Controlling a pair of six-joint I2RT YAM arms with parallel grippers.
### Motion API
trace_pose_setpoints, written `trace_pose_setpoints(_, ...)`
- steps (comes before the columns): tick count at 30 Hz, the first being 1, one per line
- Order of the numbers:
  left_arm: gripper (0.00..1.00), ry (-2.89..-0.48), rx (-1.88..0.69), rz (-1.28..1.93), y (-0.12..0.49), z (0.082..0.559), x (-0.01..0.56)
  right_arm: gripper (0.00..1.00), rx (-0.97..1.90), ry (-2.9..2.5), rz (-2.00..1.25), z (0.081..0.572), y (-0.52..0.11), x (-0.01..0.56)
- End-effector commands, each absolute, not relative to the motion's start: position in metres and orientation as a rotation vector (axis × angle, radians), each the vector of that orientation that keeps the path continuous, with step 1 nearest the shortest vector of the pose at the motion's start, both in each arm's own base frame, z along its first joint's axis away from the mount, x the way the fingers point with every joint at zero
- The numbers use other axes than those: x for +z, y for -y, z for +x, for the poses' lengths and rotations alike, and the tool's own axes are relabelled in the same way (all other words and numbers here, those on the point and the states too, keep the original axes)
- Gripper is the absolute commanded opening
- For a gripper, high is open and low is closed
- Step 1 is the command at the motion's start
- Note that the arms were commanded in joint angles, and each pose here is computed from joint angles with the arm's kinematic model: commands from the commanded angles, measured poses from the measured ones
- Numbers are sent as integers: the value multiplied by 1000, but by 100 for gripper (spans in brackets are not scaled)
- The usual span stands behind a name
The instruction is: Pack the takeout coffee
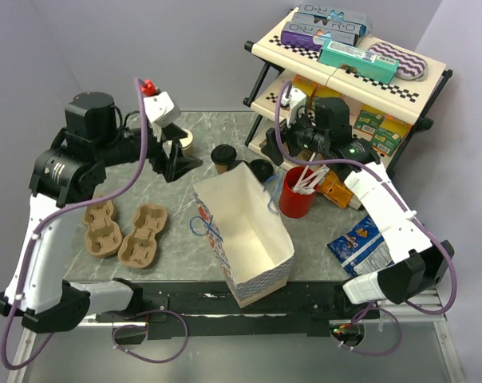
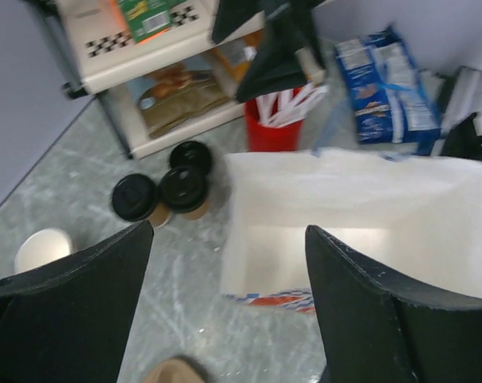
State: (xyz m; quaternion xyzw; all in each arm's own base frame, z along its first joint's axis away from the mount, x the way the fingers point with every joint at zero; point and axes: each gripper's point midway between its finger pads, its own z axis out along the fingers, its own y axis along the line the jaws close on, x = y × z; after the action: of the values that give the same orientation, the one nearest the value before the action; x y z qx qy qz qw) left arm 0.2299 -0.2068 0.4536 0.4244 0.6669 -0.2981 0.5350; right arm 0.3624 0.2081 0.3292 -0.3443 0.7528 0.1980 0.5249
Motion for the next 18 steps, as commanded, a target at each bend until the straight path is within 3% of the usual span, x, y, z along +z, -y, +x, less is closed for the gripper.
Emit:
trace_pose_setpoints(1,83,-1665,-492,948,177,246,429,99,557,-1733,-881,330,-209,353)
trace_pose_setpoints(11,83,-2051,-309,811,115,249,312,98,857,-1858,-1173,231,-247,310)
trace_pose_setpoints(18,82,-2090,-343,644,104,260,298,97,776,-2028,-1108,230,-248,288)
